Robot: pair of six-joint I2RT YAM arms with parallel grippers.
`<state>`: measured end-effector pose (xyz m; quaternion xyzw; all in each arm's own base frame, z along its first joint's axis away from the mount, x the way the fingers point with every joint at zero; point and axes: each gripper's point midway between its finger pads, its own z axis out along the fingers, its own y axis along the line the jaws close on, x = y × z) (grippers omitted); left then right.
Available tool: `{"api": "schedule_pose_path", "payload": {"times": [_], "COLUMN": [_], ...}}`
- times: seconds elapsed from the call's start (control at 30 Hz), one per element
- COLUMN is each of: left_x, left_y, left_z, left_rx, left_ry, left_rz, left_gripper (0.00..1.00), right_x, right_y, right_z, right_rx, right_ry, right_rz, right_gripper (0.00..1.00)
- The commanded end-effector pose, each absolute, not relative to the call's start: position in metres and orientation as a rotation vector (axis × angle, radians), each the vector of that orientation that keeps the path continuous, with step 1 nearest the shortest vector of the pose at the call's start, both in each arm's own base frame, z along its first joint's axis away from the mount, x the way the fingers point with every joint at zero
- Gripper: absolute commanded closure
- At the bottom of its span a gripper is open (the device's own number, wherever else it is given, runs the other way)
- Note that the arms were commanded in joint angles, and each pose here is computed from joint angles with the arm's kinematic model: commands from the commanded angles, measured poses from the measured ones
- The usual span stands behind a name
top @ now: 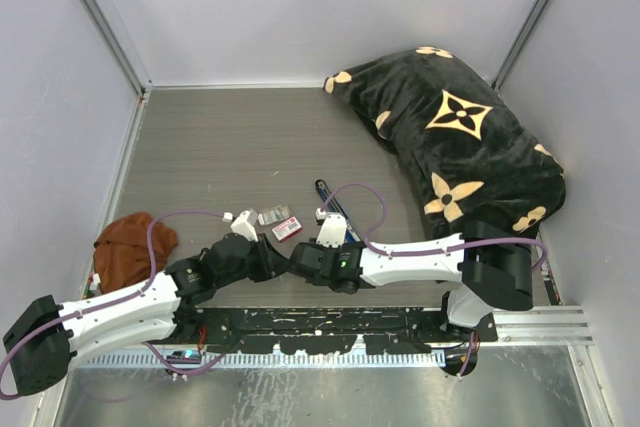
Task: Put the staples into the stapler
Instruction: Adjust the staple in the stapler.
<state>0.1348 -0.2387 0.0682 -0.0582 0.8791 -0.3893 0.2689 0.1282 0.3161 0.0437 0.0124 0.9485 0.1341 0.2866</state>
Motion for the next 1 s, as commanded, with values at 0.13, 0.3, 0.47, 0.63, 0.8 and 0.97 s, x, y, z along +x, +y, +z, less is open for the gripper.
{"api": "schedule_pose_path", "payload": {"times": [0.13,0.3,0.47,0.63,0.8,0.97], "left_x": [0.131,0.131,0.13,0.13,0.127,0.124], "left_y": [-0.245,-0.245,-0.247,-0.249,-0.252,-0.255], "left_z": [0.071,0.071,0.071,0.072,0.072,0.07], "left_rx": [-0.107,-0.105,-0.1,-0.097,-0.108,-0.132], "left_ry": [2.371,2.369,2.368,2.364,2.365,2.371], "left_rz": [-1.051,-1.047,-1.049,-1.059,-1.062,-1.04], "left_gripper": [1.0,1.0,1.0,1.0,1.0,1.0], "right_x": [0.129,0.13,0.132,0.135,0.138,0.141], "right_y": [0.33,0.328,0.336,0.341,0.337,0.322], "right_z": [0.043,0.047,0.053,0.061,0.075,0.087], "right_rx": [0.091,0.102,0.11,0.094,0.092,0.111], "right_ry": [2.536,2.524,2.504,2.481,2.457,2.439], "right_rz": [0.44,0.453,0.523,0.54,0.546,0.504], "right_gripper": [0.69,0.7,0.69,0.69,0.67,0.67]}}
